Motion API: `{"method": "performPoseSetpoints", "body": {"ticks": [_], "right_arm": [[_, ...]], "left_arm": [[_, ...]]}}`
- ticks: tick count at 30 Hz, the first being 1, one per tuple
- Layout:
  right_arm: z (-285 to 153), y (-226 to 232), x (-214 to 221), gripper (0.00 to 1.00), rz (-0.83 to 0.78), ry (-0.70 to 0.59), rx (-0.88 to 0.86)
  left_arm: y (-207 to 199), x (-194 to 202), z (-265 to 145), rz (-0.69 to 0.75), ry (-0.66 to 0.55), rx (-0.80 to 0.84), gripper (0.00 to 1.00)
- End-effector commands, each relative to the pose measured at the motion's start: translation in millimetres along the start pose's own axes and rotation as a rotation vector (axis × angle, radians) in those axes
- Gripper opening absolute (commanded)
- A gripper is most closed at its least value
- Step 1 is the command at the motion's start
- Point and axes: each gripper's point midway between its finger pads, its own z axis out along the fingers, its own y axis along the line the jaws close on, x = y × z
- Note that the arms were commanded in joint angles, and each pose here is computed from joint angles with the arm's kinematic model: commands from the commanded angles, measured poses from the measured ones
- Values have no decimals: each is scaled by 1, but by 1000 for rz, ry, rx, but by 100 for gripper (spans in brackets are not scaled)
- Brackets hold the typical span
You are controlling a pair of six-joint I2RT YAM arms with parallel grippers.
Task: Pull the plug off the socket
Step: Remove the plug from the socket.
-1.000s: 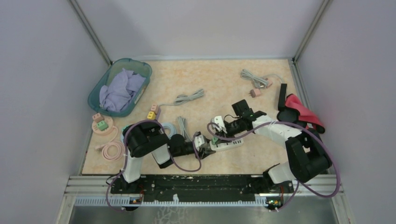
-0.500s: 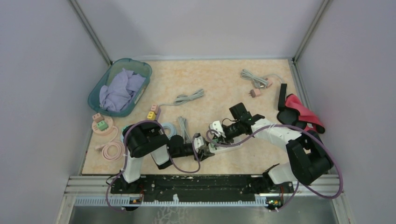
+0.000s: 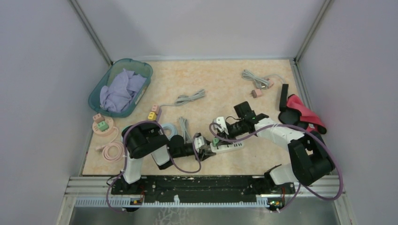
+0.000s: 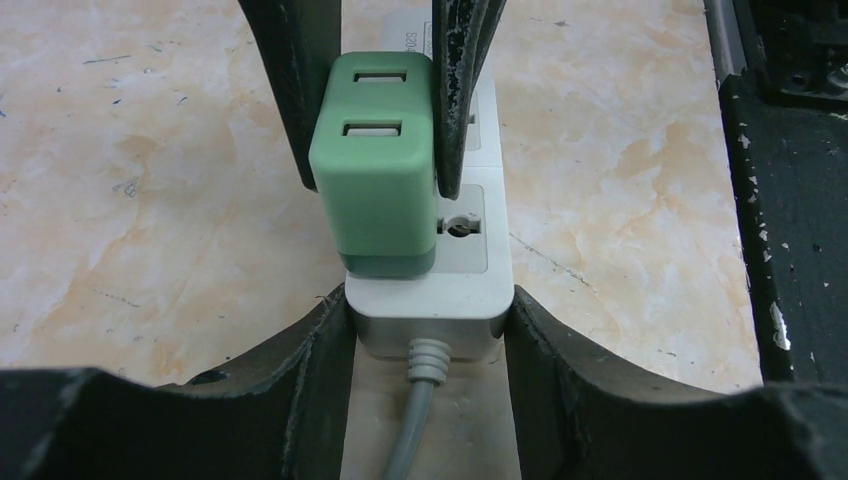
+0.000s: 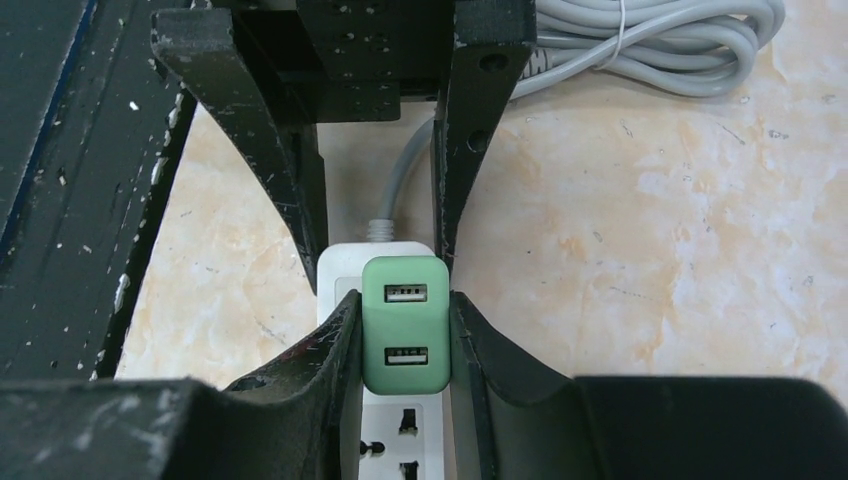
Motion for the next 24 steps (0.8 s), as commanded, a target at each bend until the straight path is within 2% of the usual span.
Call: {"method": "performPoseSetpoints", "body": {"ticks": [1, 10, 16, 24], "right_arm": [[-22, -14, -30, 0, -176, -70, 28], [-12, 8, -39, 0, -213, -138, -49], [-2, 5, -51, 0, -169, -167, -51], [-9, -10, -59, 0, -102, -171, -8]], "left_arm": [[2, -5, -4, 11, -24, -8, 0], [2, -7, -3, 0, -28, -4, 0], [1, -6, -1, -4, -23, 4, 0], [0, -5, -1, -7, -17, 7, 0]]}}
